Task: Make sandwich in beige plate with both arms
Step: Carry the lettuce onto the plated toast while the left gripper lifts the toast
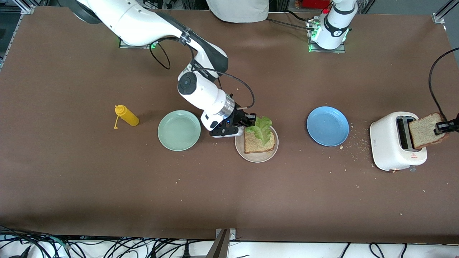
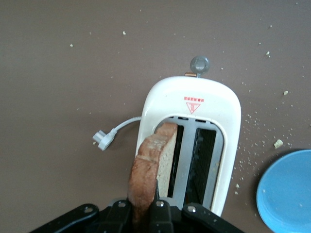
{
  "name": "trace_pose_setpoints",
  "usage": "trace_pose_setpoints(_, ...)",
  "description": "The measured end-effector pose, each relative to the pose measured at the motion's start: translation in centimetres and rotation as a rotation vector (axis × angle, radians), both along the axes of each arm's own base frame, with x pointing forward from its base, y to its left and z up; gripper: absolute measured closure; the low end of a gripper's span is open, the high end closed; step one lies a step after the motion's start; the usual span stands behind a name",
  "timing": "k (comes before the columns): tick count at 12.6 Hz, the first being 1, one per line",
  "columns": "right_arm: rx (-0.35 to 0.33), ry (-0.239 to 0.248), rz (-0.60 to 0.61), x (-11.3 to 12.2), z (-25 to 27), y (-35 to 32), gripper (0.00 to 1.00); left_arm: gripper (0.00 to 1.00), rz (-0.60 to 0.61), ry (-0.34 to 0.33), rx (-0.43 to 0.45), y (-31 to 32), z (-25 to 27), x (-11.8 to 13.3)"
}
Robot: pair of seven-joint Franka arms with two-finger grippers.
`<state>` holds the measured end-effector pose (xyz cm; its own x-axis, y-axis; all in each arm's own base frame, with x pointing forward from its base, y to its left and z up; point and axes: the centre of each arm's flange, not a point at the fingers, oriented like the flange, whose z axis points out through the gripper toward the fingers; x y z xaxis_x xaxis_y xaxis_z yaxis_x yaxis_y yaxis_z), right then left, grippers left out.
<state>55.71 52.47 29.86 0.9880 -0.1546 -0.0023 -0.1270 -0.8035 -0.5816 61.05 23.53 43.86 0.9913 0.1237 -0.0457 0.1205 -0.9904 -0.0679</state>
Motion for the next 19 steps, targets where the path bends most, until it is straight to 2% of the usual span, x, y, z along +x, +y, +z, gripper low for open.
trace_pose_setpoints(3, -0.008, 0.050, -0.031, -0.7, -2.0, 0.6, 0.95, 0.91, -0.019, 0.049, -0.015, -0.3, 5.0, -0.1)
trace_pose_setpoints(5, -0.033, 0.045, -0.025, -0.5, -3.3, 0.2, 0.95, 0.91, -0.043, 0.084, -0.052, -1.8, 7.1, -0.2)
trace_pose_setpoints(7, -0.052, 0.046, -0.035, 0.3, -5.3, -0.8, 0.95, 0.91, -0.070, 0.099, -0.153, -4.9, 8.3, 0.1)
trace_pose_setpoints(9, -0.043, 0.051, -0.060, 1.5, -6.5, -1.6, 0.95, 0.91, -0.103, 0.097, -0.274, -8.5, 8.2, 0.7)
trace_pose_setpoints(12, -0.028, 0.066, -0.093, 2.6, -7.6, -1.8, 0.95, 0.91, -0.142, 0.132, -0.451, -13.7, 5.8, 2.1)
trace_pose_setpoints(16, 0.009, 0.095, -0.166, 3.0, -8.5, -1.5, 0.95, 0.91, -0.136, 0.201, -0.683, -18.0, -0.6, 4.3)
trace_pose_setpoints(19, 0.034, 0.156, -0.250, 2.9, -8.6, -0.9, 0.95, 0.91, -0.151, 0.247, -0.827, -21.0, -5.1, 5.4)
